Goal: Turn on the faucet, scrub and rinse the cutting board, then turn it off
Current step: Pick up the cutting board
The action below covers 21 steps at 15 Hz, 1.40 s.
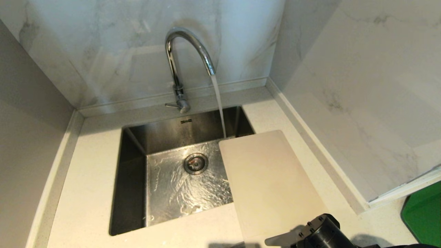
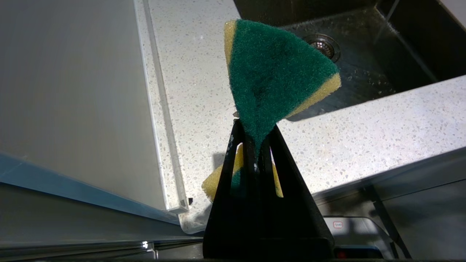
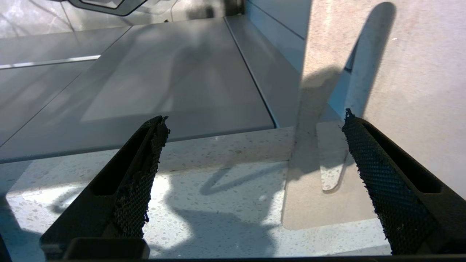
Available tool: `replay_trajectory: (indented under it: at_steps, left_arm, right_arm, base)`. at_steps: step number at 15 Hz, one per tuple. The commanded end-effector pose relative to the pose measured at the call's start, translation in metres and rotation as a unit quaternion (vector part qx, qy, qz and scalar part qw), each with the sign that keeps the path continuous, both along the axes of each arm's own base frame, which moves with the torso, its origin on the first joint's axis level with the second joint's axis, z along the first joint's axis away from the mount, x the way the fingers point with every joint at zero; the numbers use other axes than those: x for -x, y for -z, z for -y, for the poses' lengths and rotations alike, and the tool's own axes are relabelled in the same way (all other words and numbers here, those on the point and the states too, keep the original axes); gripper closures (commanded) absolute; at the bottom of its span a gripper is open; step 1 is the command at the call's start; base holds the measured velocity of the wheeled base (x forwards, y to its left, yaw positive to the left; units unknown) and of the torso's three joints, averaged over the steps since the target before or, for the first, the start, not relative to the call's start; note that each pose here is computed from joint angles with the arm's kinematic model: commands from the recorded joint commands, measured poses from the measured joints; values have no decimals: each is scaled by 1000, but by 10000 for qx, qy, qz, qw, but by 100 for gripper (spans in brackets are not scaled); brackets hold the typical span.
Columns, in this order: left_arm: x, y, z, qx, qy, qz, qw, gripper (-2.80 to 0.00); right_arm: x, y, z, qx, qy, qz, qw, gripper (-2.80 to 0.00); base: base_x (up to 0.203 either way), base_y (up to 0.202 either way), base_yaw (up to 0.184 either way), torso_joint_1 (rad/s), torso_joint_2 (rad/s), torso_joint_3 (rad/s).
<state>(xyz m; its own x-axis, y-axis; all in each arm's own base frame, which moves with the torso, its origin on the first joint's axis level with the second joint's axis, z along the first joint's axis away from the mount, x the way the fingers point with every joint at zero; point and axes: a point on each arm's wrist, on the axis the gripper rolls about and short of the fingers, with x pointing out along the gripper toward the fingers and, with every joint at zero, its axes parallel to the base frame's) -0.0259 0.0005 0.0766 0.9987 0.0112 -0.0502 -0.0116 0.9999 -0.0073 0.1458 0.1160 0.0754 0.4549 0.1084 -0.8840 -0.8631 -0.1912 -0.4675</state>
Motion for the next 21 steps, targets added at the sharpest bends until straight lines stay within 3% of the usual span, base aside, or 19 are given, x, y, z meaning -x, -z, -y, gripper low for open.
replay_trajectory:
  at_steps: [1,8,21]
  left_arm:
    - [0,0,0,5,-6,-2,10000,0]
    - [0,0,0,-2,-5,-2,10000,0]
    - [0,0,0,5,-6,-2,10000,0]
  right_arm:
    - [-1,5,-1,111,-31,-104,9999,-280]
    - [-8,26,-6,96,-13,-81,9999,-280]
    - [-18,27,-6,72,146,-33,9999,-280]
  base:
    - [0,0,0,0,0,0]
    - [0,0,0,0,0,0]
    - [0,0,0,0,0,0]
